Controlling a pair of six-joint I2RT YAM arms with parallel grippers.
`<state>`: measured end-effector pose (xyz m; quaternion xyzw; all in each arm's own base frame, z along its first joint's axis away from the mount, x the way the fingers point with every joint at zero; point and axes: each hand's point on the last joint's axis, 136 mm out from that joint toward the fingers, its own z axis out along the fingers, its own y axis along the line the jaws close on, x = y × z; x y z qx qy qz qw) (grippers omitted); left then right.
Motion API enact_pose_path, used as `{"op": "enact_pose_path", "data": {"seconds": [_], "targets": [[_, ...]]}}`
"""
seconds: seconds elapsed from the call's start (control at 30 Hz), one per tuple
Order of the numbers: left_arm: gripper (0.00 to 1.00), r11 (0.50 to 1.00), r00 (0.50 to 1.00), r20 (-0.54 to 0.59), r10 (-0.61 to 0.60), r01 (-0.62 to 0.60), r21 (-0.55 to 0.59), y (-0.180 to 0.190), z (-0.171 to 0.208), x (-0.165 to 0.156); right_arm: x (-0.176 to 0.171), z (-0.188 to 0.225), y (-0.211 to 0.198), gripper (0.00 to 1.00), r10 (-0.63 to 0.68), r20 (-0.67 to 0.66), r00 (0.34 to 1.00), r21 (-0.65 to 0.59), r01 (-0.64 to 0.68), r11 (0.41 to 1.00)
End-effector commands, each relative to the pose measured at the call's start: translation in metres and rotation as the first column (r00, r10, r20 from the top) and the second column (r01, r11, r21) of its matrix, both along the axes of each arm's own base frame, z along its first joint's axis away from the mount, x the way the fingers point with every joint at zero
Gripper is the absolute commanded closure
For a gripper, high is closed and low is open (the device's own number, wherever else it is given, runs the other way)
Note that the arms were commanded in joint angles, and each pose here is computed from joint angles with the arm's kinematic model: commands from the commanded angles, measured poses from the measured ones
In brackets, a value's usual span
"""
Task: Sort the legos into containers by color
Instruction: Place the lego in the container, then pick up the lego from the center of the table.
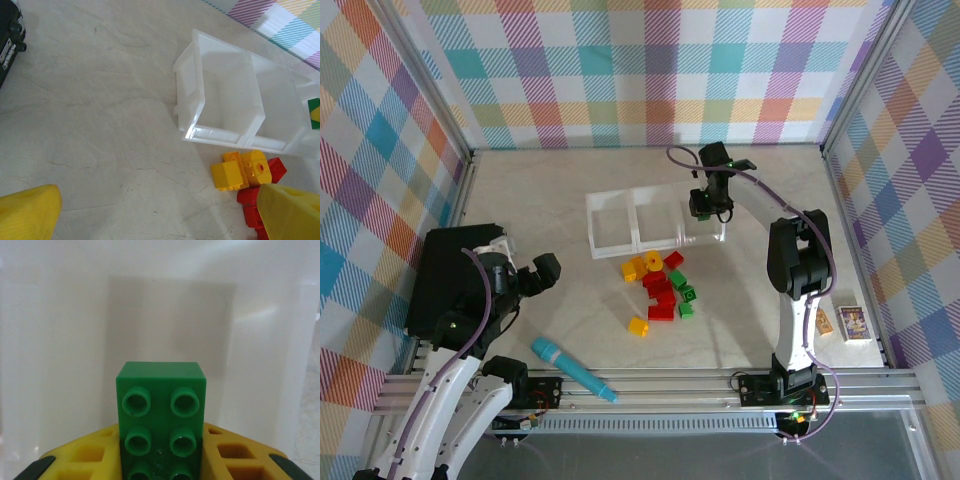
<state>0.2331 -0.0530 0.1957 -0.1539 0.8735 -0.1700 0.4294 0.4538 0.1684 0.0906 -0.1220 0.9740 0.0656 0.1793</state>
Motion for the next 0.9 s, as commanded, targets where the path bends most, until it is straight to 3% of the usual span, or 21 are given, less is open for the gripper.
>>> {"op": "enact_pose_path", "data": {"seconds": [0.0,0.3,0.5,0.87], "targets": [[0.0,1.0,1.0,0.016,-0.016,0.016,-0.007,-0.004,0.001,0.003,-0.002,-0.006,0.011,0.64,0.034,-0.019,0.999,0.025,-0.034,0.999],[0.0,1.0,1.0,0.012,-0.018,0.018,-0.004,-0.004,0.0,0.005,-0.004,0.004,0.01,0.54,0.019,-0.007,1.0,0.033,-0.019,0.999],[0.0,1.0,1.0,0.012,-0.021,0.021,-0.005,-0.005,0.001,0.004,-0.015,0.035,0.011,0.52,-0.004,0.002,1.0,0.081,0.003,0.997],[0.0,1.0,1.0,0.016,-0.02,0.02,-0.011,-0.005,0.0,0.004,-0.112,0.062,0.007,0.41,-0.137,-0.077,0.988,0.263,0.153,0.953]]}}
